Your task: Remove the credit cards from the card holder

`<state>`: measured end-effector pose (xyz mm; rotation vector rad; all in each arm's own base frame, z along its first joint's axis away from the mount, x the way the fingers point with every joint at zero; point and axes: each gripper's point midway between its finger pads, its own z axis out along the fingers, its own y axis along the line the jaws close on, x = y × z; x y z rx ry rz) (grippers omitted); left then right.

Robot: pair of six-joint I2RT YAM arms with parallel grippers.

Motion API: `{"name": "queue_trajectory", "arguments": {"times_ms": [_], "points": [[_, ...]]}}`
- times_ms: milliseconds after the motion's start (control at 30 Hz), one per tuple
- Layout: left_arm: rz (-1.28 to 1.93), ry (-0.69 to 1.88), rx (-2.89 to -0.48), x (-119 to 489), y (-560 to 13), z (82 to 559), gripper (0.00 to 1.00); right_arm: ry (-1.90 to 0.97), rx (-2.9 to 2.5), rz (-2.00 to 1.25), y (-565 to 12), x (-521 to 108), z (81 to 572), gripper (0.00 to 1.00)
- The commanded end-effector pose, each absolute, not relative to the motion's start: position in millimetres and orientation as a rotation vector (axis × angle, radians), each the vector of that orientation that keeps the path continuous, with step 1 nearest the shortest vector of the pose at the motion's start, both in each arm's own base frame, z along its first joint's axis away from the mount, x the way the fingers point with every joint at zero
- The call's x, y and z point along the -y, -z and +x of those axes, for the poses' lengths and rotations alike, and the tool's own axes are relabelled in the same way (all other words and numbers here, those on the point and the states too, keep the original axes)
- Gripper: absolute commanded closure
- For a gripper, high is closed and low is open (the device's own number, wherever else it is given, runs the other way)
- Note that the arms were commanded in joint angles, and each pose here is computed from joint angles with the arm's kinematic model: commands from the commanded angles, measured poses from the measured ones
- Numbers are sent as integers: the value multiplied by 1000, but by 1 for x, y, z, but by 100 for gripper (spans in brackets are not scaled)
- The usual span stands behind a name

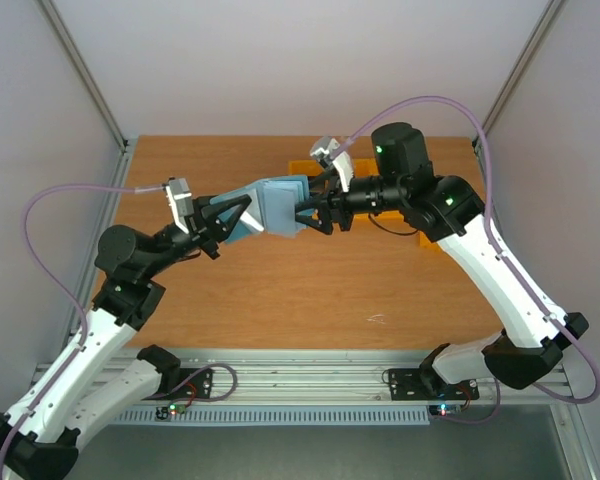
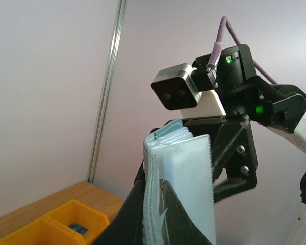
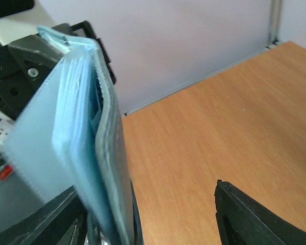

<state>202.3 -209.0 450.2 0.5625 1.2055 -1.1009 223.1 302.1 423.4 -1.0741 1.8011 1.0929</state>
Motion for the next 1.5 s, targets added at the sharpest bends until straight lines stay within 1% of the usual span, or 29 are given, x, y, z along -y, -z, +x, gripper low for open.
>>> {"name": "queue_trajectory", "arguments": {"times_ms": [0,167,267,333,400,500,633,667,700,733,767,800,833,900,1033,1067,1100,1200,1233,1300,1333,1367,1433,1467], "points": [[562,1098,-1148,203,-461,192,100,-1151,-1717,-1155,-432,-325,206,33],[557,1096,-1153,204,-456,194,100,-1151,-1699,-1179,-431,-350,198,34],[547,1095,-1161,202,-454,195,100,-1120,-1734,-1126,-429,-359,205,34],[546,1096,-1162,202,-453,195,100,-1102,-1763,-1086,-427,-362,209,38],[550,1098,-1156,202,-453,193,100,-1072,-1807,-1036,-422,-361,217,44],[547,1097,-1152,201,-452,192,100,-1025,-1859,-996,-414,-358,225,59],[539,1088,-1160,200,-447,193,100,-1033,-1880,-975,-413,-357,225,86],[535,1082,-1162,199,-446,194,98,-1031,-1885,-969,-413,-357,226,91],[528,1078,-1169,198,-444,195,91,-1026,-1892,-960,-413,-356,227,96],[526,1077,-1177,198,-441,196,73,-1012,-1899,-950,-413,-355,229,98],[528,1078,-1185,199,-438,196,56,-999,-1904,-938,-414,-353,231,99],[537,1084,-1194,200,-434,195,44,-984,-1910,-927,-414,-352,233,99],[553,1090,-1198,202,-431,193,37,-980,-1914,-925,-414,-352,233,99],[593,1092,-1198,205,-424,189,31,-987,-1921,-932,-414,-353,233,99],[620,1085,-1201,207,-419,189,28,-1033,-1938,-984,-412,-360,226,99],[607,1077,-1208,207,-419,191,29,-1048,-1937,-1011,-411,-362,223,99],[583,1064,-1220,205,-418,196,33,-1066,-1922,-1047,-412,-365,218,99],[513,1022,-1250,199,-416,209,50,-1120,-1835,-1180,-418,-372,194,99],[503,1016,-1263,198,-414,211,60,-1139,-1809,-1202,-422,-372,189,99],[509,1009,-1270,198,-411,212,85,-1138,-1786,-1214,-426,-369,186,99],[523,1013,-1268,200,-409,210,96,-1127,-1782,-1212,-427,-367,186,96],[541,1015,-1260,201,-409,207,99,-1113,-1778,-1208,-428,-364,187,90],[563,1021,-1242,202,-411,203,100,-1070,-1785,-1186,-429,-357,191,67],[564,1022,-1235,201,-412,202,100,-1041,-1789,-1174,-429,-353,194,60]]}}
